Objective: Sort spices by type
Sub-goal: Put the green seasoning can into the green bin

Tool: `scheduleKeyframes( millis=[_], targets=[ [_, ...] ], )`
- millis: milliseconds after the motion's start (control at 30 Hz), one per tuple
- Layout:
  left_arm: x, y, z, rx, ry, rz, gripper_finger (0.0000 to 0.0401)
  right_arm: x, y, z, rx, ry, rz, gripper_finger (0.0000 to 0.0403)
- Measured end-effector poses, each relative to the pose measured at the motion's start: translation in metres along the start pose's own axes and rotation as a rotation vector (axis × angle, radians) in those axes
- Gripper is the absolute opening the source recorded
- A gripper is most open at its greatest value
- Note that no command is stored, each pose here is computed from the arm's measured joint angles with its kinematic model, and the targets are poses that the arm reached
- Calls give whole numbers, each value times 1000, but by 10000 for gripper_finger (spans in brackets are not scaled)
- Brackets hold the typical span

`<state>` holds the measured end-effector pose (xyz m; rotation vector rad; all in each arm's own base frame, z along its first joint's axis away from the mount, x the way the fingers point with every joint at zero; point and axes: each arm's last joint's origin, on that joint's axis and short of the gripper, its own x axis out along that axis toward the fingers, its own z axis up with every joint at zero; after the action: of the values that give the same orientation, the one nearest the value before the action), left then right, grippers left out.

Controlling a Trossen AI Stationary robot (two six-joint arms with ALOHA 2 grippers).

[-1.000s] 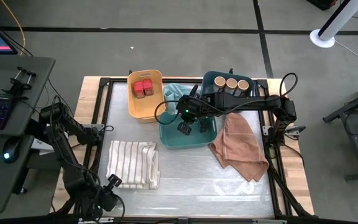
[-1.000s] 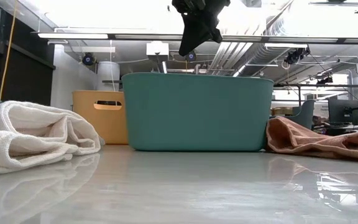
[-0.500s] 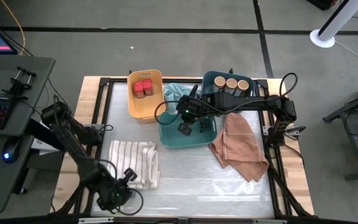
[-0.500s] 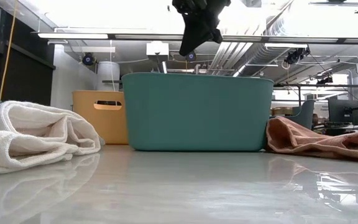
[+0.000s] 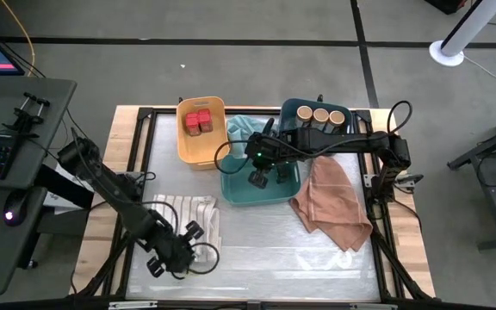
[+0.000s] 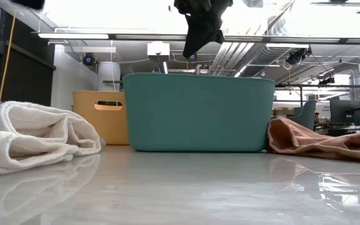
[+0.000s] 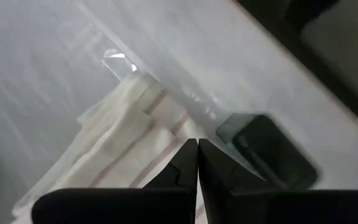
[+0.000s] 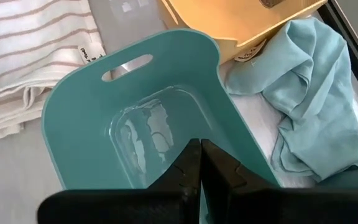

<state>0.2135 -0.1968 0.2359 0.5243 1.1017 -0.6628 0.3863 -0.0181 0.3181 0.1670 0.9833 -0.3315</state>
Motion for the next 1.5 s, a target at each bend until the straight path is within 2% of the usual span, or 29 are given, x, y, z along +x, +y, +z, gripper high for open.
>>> scheduleKeyframes(
  millis=[67, 167, 267, 367, 467, 633, 800, 967, 1133, 1267, 1367, 1500],
  targets=[
    [-14, 1, 2, -56, -22, 1, 0, 0, -1, 0, -14, 0, -1, 0],
    [-34, 0, 4, -203, -66, 5, 0, 1, -3, 1, -8, -1, -4, 0],
    [-48, -13, 4, -296, -102, -6, 0, 1, -3, 1, -4, 13, 39, 0],
    [-51, -37, 1, -264, -87, -38, 0, -1, 6, -3, -10, 55, 140, 0],
    [-49, -54, 1, -218, -83, -26, 0, -6, 31, -16, -21, 117, 192, 0],
    [-43, -72, -3, -171, -73, 69, 0, -23, 83, -47, 20, 165, 109, 0],
    [-20, -79, -17, -53, -9, 105, 0, -47, 135, -82, 224, 151, 91, 0],
    [-12, -79, -25, 31, 27, 122, 0, -70, 173, -116, 429, 70, 60, 0],
    [-12, -79, -20, 105, -19, 110, 0, -90, 195, -145, 565, -22, 44, 0],
    [-11, -75, -12, 183, -79, 67, 0, -103, 201, -167, 629, -26, -2, 0],
    [-10, -62, -6, 162, -103, 84, 0, -110, 202, -181, 660, -32, -40, 0],
    [-8, -49, -4, 118, -103, 53, 0, -117, 204, -192, 668, -27, -56, 0]
  ],
)
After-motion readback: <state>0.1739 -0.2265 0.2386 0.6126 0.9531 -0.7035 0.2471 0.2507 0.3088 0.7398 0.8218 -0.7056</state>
